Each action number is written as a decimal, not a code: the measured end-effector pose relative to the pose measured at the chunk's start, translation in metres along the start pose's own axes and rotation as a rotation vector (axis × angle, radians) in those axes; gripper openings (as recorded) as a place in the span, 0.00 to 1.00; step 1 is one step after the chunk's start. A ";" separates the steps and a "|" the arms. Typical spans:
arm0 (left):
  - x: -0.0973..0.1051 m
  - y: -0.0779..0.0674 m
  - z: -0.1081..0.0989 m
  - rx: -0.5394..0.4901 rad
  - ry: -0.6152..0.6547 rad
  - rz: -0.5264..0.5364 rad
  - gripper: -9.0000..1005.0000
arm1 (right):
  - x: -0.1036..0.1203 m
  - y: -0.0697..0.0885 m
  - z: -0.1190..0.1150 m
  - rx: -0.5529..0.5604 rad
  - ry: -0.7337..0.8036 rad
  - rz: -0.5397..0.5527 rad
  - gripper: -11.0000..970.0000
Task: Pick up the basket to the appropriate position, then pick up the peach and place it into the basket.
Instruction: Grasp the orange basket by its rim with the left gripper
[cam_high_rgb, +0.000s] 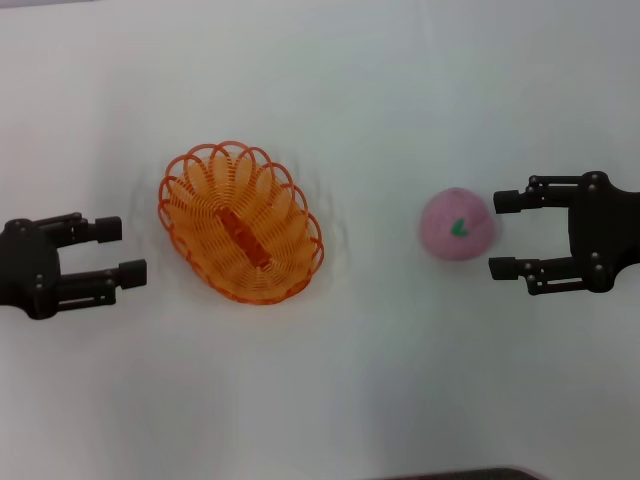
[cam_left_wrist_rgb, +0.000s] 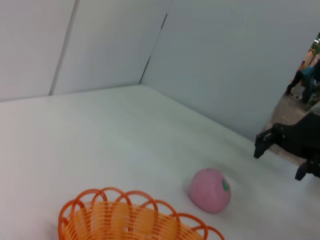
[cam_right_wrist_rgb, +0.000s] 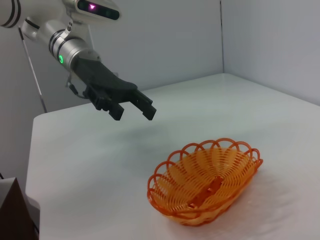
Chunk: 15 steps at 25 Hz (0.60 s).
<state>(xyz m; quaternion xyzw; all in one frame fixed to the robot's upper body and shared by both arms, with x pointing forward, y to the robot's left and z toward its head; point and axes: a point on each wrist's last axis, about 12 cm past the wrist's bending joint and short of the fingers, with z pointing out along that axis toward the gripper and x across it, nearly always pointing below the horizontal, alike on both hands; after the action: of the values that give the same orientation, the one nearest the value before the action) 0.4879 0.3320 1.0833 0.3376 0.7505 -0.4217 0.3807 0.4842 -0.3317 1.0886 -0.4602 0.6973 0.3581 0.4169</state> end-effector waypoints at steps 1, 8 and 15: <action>-0.001 0.000 0.000 -0.001 -0.005 0.001 0.77 | 0.000 0.000 0.000 0.000 0.000 0.000 0.83; -0.002 0.000 -0.003 -0.022 -0.061 -0.001 0.77 | 0.001 0.003 0.008 -0.004 -0.021 0.015 0.83; 0.002 -0.002 -0.005 -0.042 -0.098 -0.027 0.77 | 0.006 0.003 0.019 -0.004 -0.026 0.040 0.83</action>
<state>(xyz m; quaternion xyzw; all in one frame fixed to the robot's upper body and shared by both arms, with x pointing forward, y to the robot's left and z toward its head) 0.4843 0.3358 1.0842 0.2985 0.7440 -0.4270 0.4184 0.4844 -0.3162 1.0761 -0.4422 0.7001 0.3739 0.4177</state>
